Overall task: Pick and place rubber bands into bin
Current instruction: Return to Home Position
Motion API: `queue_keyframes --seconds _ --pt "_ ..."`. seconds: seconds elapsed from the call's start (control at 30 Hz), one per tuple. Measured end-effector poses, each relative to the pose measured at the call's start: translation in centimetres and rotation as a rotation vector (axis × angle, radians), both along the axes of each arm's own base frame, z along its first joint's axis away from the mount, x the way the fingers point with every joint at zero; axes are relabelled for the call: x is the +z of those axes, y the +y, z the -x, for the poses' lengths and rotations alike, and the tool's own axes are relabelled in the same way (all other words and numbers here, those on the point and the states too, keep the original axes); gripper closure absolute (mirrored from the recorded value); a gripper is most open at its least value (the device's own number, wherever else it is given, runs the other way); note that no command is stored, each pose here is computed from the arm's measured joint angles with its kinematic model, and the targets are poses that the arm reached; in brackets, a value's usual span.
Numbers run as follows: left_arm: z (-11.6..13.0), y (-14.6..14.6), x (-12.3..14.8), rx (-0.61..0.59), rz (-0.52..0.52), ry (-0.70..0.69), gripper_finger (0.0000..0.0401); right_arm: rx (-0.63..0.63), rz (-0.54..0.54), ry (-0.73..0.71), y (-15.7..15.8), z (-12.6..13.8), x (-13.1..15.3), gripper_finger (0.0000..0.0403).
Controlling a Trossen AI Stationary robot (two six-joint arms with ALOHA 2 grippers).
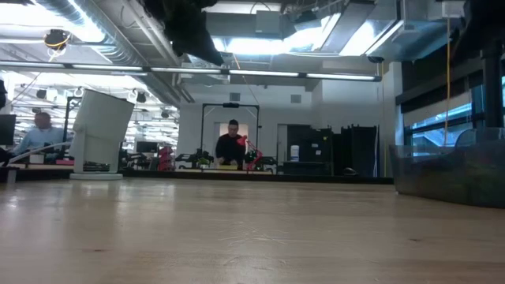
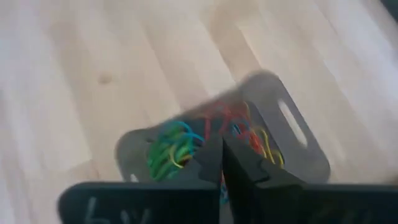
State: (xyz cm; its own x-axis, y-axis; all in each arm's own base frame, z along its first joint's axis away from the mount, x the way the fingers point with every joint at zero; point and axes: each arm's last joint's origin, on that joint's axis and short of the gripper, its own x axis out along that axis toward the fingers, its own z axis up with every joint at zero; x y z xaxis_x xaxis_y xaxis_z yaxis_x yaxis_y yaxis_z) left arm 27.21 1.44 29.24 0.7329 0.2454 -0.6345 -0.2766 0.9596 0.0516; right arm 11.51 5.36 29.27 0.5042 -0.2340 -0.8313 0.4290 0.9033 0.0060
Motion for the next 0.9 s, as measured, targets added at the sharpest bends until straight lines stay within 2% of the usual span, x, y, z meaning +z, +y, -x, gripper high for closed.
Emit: queue_keyframes --seconds 0.13,0.27,0.37,0.47,0.53,0.7,0.9 --pt "-0.4 0.1 0.5 0.014 -0.031 -0.063 0.0395 0.156 0.035 -0.18 -0.7 1.0 0.9 0.0394" --pt "-1.0 0.1 1.4 -0.002 -0.081 -0.157 0.0398 0.27 0.074 -0.433 -1.7 2.0 1.7 0.0399" --pt "-1.4 0.1 2.1 -0.019 -0.111 -0.239 0.04 0.321 0.136 -0.64 -2.1 1.9 1.8 0.0399" --pt "-1.6 0.1 2.6 -0.016 -0.114 -0.291 0.0398 0.392 0.178 -0.767 -2.1 1.2 1.0 0.0401" --pt "-1.6 0.1 2.6 -0.014 -0.11 -0.296 0.0398 0.423 0.189 -0.8 -2.2 0.5 0.1 0.0401" --pt "-1.6 0.1 2.6 -0.011 -0.1 -0.297 0.0398 0.42 0.187 -0.749 -2.9 -0.5 -2.4 0.0401" --pt "-1.6 0.0 2.6 -0.011 -0.099 -0.297 0.0398 0.42 0.158 -0.765 -4.0 0.1 -3.4 0.0402"
